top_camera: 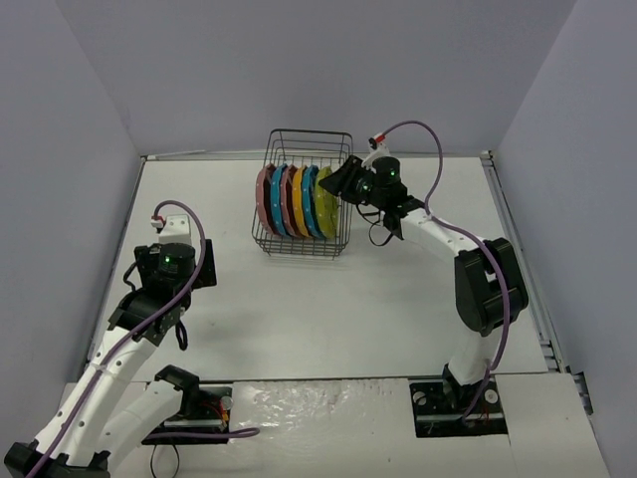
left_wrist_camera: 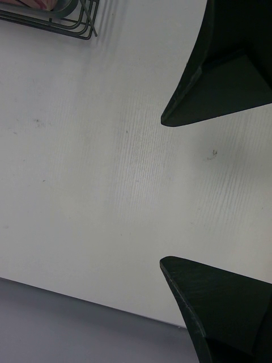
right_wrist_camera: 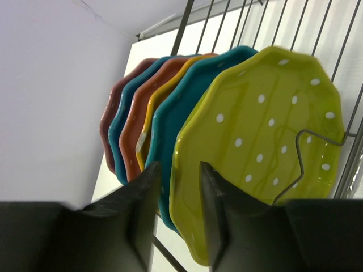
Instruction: Load the plates into the dish rack
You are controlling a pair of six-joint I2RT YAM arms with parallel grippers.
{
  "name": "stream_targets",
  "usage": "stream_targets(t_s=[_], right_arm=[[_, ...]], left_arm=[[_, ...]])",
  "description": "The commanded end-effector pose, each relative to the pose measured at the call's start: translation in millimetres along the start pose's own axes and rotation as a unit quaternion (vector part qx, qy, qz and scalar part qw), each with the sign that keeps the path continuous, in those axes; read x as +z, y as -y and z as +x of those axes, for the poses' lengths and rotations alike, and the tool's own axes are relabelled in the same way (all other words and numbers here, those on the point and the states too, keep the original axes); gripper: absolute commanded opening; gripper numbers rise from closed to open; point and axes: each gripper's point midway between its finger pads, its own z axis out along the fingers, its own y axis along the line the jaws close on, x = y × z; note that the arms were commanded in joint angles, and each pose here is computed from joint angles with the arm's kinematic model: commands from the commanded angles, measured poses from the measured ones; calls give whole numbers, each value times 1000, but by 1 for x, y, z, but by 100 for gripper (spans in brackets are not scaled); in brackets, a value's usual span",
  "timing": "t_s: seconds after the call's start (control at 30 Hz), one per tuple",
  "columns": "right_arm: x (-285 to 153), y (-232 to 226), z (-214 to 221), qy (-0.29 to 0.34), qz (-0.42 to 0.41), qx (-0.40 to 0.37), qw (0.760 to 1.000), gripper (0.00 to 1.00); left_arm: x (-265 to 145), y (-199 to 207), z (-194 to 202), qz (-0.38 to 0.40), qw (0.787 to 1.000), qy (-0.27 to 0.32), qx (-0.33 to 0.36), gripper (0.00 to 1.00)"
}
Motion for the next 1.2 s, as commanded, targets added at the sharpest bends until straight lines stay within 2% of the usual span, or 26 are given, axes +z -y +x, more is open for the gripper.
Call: stream_targets(t_s=[0.0,0.2,0.37,0.5,0.57,0.73,0.87,1.0,1.17], right_arm=[[0,-43,-44,56,-42,-73,995,49],[0,-45,-50,55,-35,-91,994,60],[-23,-51,-68,71,1,-131,989,70],[-73,-57,-100,111,64,-200,971,83],[-111,-50,-115,128,120,-242,954,97],[-220,-49,-155,210,221,-283,910,100],[-298,-44,-164,261,277,-295,876,100],[-360,-41,-160,301,319,-295,849,100],[-414,-54,-152,330,318,-319,830,100]], left_arm=[[-3,3,-21,6,999,34,-15,97],[-5,2,-21,9,999,35,-20,97],[-16,5,-30,29,998,42,-41,97],[-39,0,-53,46,995,70,-58,97],[-62,-9,-76,55,991,100,-66,97],[-100,-24,-112,68,985,145,-65,97],[-123,-31,-128,83,981,165,-61,97],[-133,-39,-131,77,981,169,-60,97],[-145,-57,-122,55,985,155,-42,97]])
